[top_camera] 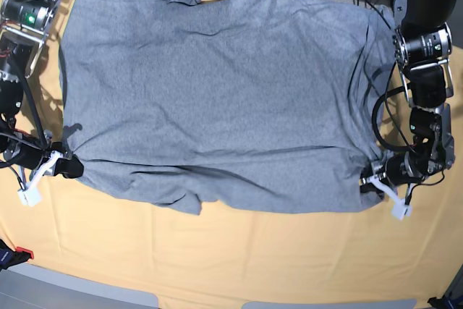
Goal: Layout the t-shirt on the table in an organized manner, then fold the t-shirt properly
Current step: 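Grasp the hem corner with the right gripper and pull both hem corners apart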
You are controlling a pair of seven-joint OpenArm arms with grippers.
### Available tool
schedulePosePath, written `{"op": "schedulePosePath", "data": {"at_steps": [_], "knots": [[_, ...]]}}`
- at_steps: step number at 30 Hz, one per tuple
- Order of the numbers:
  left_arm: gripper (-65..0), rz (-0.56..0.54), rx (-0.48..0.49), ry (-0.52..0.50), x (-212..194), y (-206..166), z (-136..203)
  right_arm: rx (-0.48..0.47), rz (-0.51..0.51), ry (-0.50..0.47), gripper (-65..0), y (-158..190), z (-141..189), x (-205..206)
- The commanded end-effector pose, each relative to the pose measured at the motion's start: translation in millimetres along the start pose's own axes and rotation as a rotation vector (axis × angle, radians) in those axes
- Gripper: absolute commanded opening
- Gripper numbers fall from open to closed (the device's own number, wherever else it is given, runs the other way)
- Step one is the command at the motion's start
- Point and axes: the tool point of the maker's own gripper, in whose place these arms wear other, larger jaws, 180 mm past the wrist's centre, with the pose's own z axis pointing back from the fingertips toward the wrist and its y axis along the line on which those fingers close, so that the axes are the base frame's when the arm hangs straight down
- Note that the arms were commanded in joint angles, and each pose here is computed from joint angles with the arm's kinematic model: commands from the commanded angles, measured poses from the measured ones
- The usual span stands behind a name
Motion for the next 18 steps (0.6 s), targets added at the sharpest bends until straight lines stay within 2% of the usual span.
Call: {"op": "schedulePosePath", "data": {"at_steps": [1,5,9,14,18], "knots": [[-65.0,-0.035,-0.028,-0.101,43,-10,11,-0.032,0.047,-0.097,-65.0,-6,13,36],[-65.0,-0.094,-0.078,-0.169,81,-30,19,-0.136,0.113,-0.134,-65.0,-24,22,59],[-65.0,-0.136,-0.097,-0.255,128,-48,33,-0.186,0.150,-0.171,-65.0,-32,33,79],[-65.0,-0.196,-0.136,-0.362,177,-74,51,-0.204,0.169,-0.200,-65.0,-35,43,96],[-65.0,-0.247,-0.193,-0.397,195,-104,50,-0.211,0.175,-0.212,-65.0,-37,46,100]]}}
